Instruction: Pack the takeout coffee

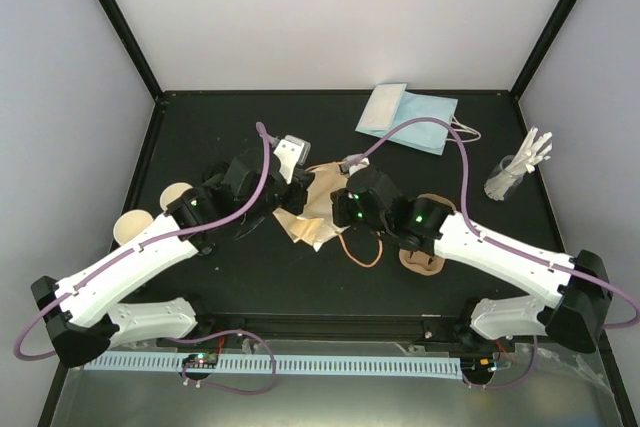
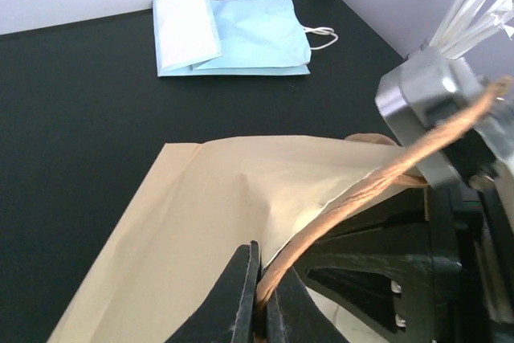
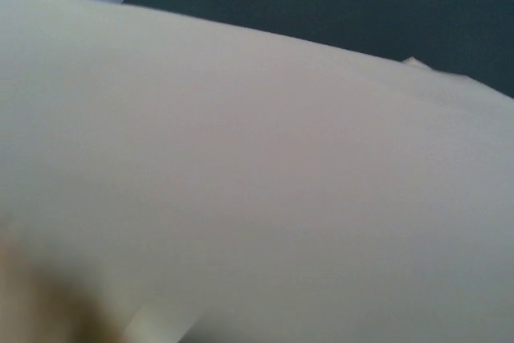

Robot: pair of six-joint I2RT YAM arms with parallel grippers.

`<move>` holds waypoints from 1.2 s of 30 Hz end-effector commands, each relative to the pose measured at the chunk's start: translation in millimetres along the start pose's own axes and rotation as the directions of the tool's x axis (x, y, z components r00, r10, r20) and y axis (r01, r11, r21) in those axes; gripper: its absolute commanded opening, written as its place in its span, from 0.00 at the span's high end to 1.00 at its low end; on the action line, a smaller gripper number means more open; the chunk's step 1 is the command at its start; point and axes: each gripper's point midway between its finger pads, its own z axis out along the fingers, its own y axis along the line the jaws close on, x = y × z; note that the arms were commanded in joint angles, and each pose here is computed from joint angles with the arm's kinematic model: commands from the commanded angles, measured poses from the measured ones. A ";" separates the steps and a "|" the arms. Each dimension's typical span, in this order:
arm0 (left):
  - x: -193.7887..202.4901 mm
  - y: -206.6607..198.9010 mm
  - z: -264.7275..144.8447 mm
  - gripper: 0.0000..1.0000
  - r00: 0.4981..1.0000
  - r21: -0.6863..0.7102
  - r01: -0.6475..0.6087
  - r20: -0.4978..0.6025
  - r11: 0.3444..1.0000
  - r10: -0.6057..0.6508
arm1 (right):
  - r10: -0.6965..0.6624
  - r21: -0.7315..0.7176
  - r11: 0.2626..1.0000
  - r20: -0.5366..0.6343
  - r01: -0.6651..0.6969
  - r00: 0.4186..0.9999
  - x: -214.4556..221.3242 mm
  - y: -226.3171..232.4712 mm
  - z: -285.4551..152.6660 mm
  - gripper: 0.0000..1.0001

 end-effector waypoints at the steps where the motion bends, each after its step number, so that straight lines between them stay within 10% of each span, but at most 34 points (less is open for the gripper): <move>1: -31.4 4.5 -21.8 0.99 0.996 -0.009 -0.006 0.084 1.000 0.007 | -0.210 -0.064 0.974 0.099 0.216 0.973 -16.9 11.5 -16.0 0.99; 13: -22.2 -7.7 -20.7 0.98 0.997 0.062 -0.064 0.035 0.996 0.062 | -0.491 -0.065 0.853 0.235 0.518 0.839 -35.2 25.9 -36.3 0.99; 19: -19.6 -9.6 -16.8 0.98 0.998 0.071 -0.062 0.020 0.996 0.060 | -0.211 -0.155 0.947 0.356 0.280 0.910 -70.8 41.6 -61.9 0.99; 36: -38.6 -4.7 -19.0 0.98 0.996 0.049 -0.048 0.073 0.998 0.044 | 0.270 -0.160 0.957 0.175 -0.244 0.947 -80.6 38.4 -53.0 0.99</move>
